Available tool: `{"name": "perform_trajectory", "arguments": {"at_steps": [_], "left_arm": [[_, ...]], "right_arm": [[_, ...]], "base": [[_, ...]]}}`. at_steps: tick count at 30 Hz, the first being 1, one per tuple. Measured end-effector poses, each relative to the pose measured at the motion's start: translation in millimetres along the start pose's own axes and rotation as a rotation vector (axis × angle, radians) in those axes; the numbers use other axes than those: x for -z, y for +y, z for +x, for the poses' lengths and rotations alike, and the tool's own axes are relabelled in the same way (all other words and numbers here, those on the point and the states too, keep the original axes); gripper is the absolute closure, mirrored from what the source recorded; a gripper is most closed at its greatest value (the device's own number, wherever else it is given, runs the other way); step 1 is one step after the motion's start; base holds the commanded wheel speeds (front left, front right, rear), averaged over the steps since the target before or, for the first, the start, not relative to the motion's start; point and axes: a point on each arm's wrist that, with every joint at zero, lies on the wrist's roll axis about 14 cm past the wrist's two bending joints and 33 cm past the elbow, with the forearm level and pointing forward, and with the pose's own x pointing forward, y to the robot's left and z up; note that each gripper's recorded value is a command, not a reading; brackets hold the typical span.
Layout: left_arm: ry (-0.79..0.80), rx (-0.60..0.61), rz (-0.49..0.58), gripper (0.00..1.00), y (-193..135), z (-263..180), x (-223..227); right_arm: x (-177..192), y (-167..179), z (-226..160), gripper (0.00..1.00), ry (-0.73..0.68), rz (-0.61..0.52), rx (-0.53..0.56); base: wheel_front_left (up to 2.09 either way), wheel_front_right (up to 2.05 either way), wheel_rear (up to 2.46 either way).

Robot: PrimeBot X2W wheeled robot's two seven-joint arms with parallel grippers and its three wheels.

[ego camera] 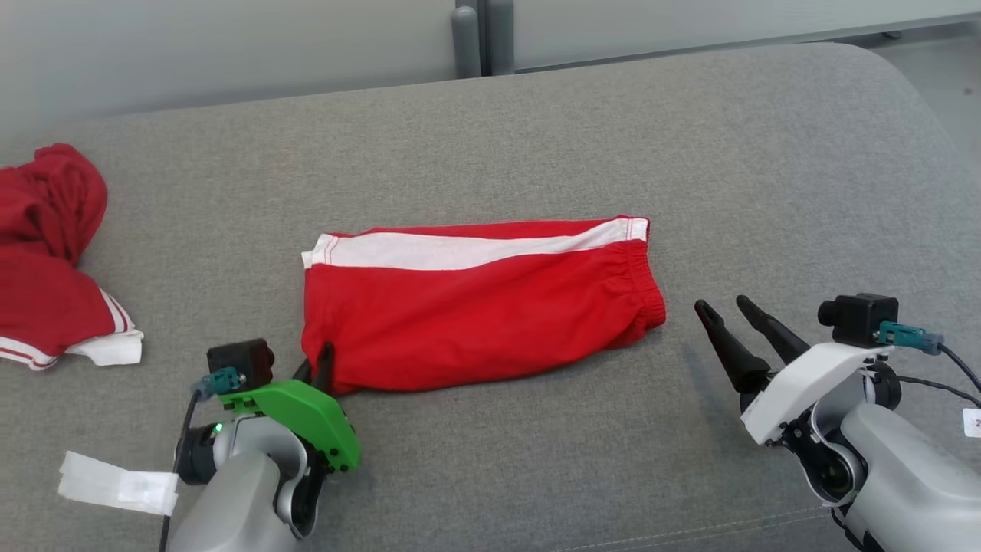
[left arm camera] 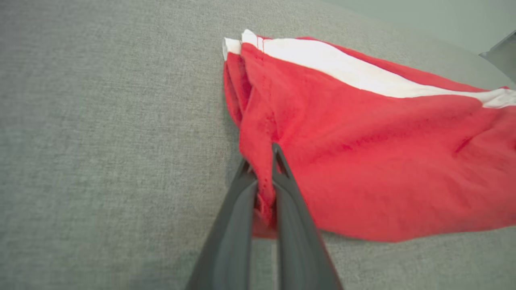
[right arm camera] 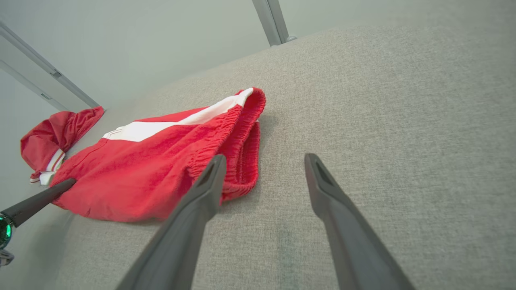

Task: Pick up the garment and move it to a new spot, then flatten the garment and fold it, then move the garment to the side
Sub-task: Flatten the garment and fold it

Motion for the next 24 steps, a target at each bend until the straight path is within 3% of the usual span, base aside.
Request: {"name": "perform_trajectory", "arguments": {"at_steps": [7, 8, 10, 11, 24], "left_arm": [[-0.029, 0.015, -0.031, 1.00, -5.8, -22.3, 3.7], [-0.044, 0.008, -0.034, 0.78, -5.3, -24.2, 1.3], [-0.067, -0.004, -0.036, 0.20, -4.2, -28.0, -2.9], [-0.078, -0.009, -0.032, 0.00, -4.3, -29.6, -4.9], [-0.222, -0.035, 0.051, 0.00, -8.0, -48.0, -36.2]], "right_arm": [[5.3, 24.4, 15.1, 0.00, 0.054, 0.023, -0.054], [4.3, 27.6, 18.3, 0.00, 0.057, 0.032, -0.060], [0.4, 34.3, 24.5, 0.00, 0.056, 0.047, -0.071], [-1.2, 36.9, 27.3, 0.00, 0.057, 0.048, -0.074], [6.5, 34.1, 42.7, 0.00, 0.156, 0.020, -0.028]], "base": [[0.00, 0.00, 0.00], [0.00, 0.00, 0.00], [0.00, 0.00, 0.00], [0.00, 0.00, 0.00], [0.00, 0.00, 0.00]]}}
